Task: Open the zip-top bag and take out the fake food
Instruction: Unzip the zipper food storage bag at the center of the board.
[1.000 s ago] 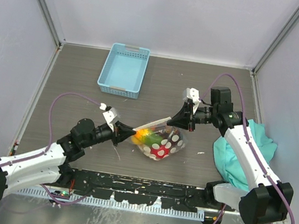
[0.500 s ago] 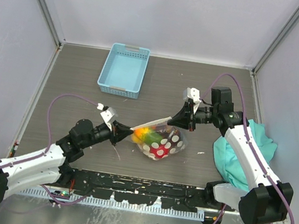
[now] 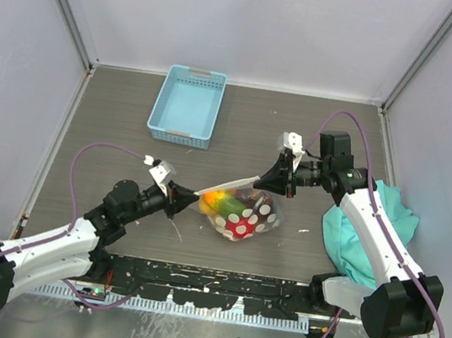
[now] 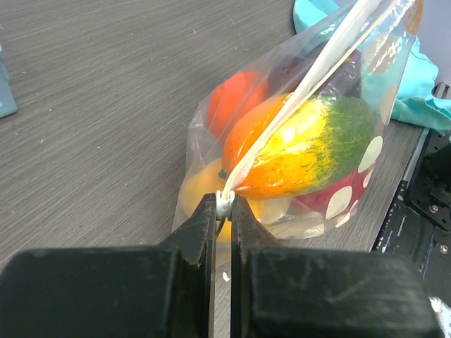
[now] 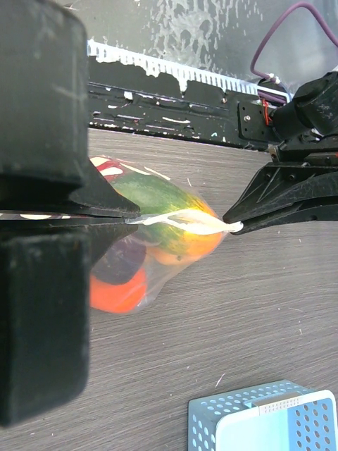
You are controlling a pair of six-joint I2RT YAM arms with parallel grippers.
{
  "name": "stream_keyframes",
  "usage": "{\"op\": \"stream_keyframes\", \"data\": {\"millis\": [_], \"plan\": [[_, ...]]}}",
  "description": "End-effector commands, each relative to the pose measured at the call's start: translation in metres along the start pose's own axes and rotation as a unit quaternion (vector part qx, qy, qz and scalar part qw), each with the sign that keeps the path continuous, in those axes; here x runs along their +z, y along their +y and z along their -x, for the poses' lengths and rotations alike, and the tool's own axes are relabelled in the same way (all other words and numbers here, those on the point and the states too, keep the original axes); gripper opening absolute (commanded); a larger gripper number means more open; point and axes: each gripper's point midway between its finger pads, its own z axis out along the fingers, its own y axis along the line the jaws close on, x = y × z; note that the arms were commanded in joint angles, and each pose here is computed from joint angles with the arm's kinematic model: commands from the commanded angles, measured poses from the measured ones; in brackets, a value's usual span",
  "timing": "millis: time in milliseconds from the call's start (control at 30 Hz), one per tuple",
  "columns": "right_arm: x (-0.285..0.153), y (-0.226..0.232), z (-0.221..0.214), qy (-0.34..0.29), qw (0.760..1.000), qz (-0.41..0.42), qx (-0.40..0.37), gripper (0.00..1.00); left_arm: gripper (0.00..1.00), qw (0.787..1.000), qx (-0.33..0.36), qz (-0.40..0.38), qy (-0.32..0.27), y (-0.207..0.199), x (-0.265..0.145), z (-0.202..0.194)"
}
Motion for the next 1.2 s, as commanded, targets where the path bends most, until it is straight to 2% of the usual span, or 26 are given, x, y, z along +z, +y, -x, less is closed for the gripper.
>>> {"op": "stream_keyframes", "data": {"millis": [0,1167], "plan": [[-0.007,-0.003,0.025,-0.017,0.999,-0.009,-0.042,0.01,0.0,0.999,-0.005,0.039,-0.005,0.018,-0.002,-0.003],[-0.009,-0.004,0.024,-0.016,0.999,-0.01,-0.041,0.01,0.0,0.996,-0.035,0.087,0.009,0.045,-0.011,-0.023]]}}
